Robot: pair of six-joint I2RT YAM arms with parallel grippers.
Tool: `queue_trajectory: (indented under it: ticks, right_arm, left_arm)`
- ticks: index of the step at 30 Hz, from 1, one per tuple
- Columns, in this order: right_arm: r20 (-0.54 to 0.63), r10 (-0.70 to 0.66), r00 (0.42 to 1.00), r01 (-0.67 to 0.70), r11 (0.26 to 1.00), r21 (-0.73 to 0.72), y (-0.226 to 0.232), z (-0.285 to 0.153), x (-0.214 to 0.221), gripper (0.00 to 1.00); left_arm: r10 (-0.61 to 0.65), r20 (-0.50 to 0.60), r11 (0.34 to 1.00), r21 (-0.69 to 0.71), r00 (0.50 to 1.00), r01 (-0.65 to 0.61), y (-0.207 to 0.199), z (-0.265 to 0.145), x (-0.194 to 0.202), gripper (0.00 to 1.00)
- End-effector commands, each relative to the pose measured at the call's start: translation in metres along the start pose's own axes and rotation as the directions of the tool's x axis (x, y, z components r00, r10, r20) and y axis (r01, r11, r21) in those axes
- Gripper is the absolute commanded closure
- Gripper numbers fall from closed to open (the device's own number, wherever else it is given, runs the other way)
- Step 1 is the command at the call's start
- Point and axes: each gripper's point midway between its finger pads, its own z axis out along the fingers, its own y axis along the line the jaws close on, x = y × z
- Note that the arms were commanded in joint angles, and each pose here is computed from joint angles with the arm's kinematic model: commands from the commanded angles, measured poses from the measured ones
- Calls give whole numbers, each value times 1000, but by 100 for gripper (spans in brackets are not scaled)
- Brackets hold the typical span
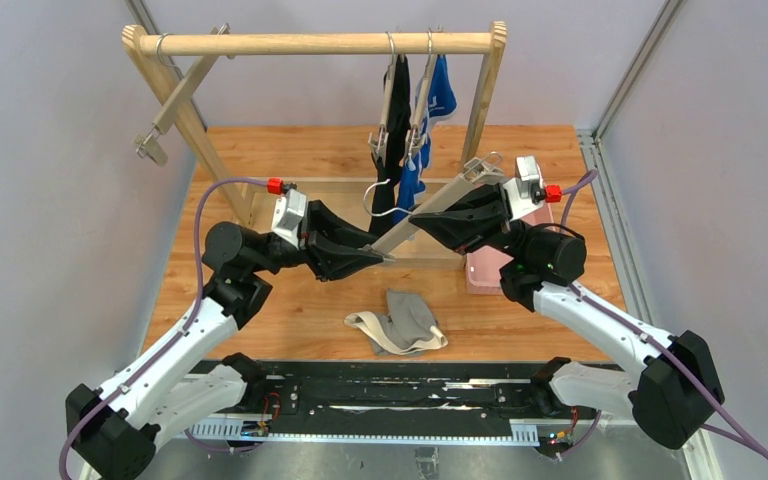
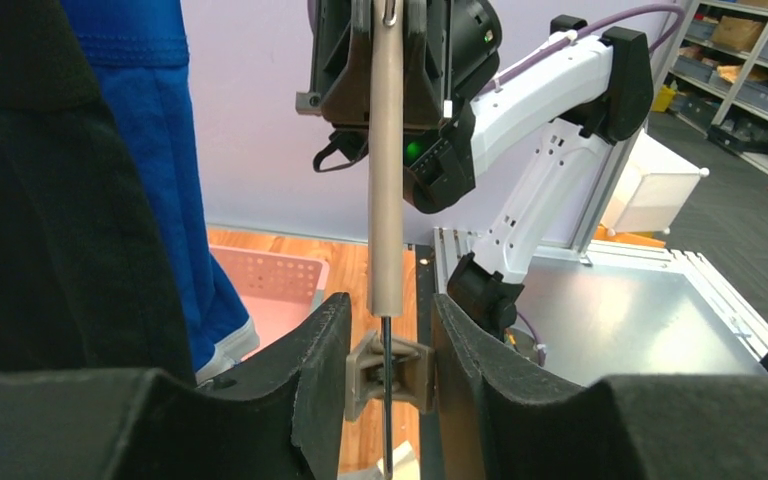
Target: Remove the underwear clipped to the hanger
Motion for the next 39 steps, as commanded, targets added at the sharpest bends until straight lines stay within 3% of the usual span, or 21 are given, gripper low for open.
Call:
queue_trajectory:
  ticks: [1,7,23,26,34,37,39]
  right_arm:
    - [16,-8,1000,9,997,-71,17,7,-7,99]
    - [21,-15,1000,16,997,-72,19,8,-9,99]
    - [-1,-6,1000,6,994,-110,27,12,-3,99]
    - [-9,-4,1000,3,993,-118,27,15,0,99]
    - [-19,-1,1000,-2,992,-129,24,20,5,99]
    - [-21,4,1000,-7,991,-132,23,21,7,99]
    - [-23,7,1000,-9,991,-132,23,21,7,99]
  left_arm:
    - [49,36,998,29,998,-50,-10,3,-22,58]
    - [44,38,999,18,998,-45,-13,-2,-16,50]
    - [36,24,999,9,999,-37,1,7,-15,59]
    - [37,25,999,13,999,-37,0,7,-17,65]
    - [33,22,999,20,999,-33,-1,8,-17,64]
    - [32,16,999,28,999,-32,-1,8,-16,72]
    - [31,10,999,36,999,-31,-2,9,-14,86]
